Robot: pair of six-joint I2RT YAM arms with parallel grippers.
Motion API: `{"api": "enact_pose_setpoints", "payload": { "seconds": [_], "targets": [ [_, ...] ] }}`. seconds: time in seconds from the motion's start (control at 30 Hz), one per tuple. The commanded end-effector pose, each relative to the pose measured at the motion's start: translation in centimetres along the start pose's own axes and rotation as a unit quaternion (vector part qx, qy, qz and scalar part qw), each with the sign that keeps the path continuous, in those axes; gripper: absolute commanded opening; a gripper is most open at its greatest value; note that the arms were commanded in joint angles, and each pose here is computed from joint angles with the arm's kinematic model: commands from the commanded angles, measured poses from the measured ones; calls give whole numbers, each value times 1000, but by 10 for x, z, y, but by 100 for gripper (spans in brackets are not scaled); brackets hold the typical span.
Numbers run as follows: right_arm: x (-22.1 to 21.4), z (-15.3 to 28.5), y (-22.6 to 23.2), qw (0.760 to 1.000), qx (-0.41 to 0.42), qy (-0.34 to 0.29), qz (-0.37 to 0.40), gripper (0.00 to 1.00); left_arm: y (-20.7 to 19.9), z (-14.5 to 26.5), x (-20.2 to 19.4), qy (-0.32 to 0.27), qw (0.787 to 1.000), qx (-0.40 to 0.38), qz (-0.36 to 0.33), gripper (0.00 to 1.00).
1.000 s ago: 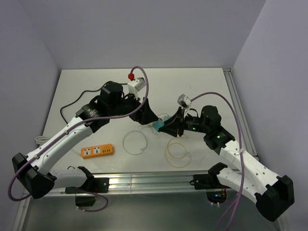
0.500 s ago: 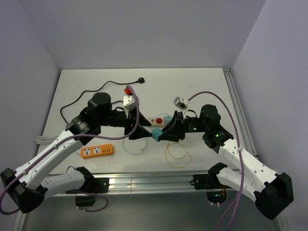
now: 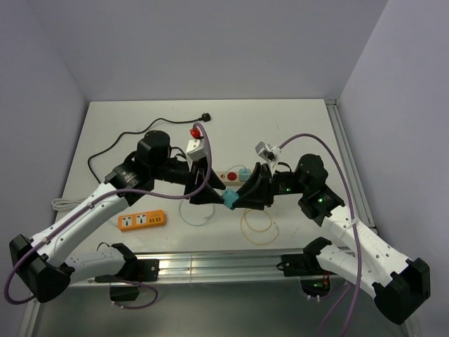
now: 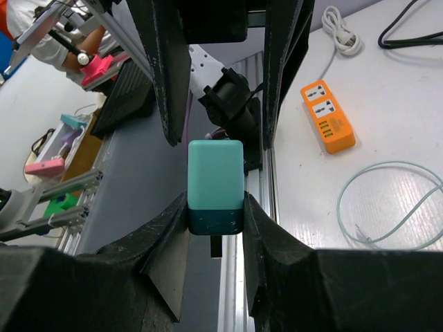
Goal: Insert the plug
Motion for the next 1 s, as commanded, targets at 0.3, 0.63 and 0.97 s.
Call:
{"api": "enact_pose_setpoints", "payload": {
  "seconds": [0.3, 0.63, 0.97],
  "targets": [
    [28, -8, 11, 998, 8, -20, 52, 0, -4, -5, 13, 10, 1000, -20, 10, 43],
    [36, -7, 8, 996, -25, -41, 79, 0, 6, -13, 1, 54, 997, -19, 52, 22],
    [44, -1, -29, 986, -147, -56, 47, 43, 28, -18, 12, 58, 996, 37, 63, 0]
  ]
}}
Point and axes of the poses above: each gripper's point midway between its finger pads, its own z axis back along the fingers, its own y axis along the line the jaws close on, x = y × z, the point moved 1 cm from there along z, back along the fingers, and after that the axes turned 2 degrees about z, right-handed, at the moved point
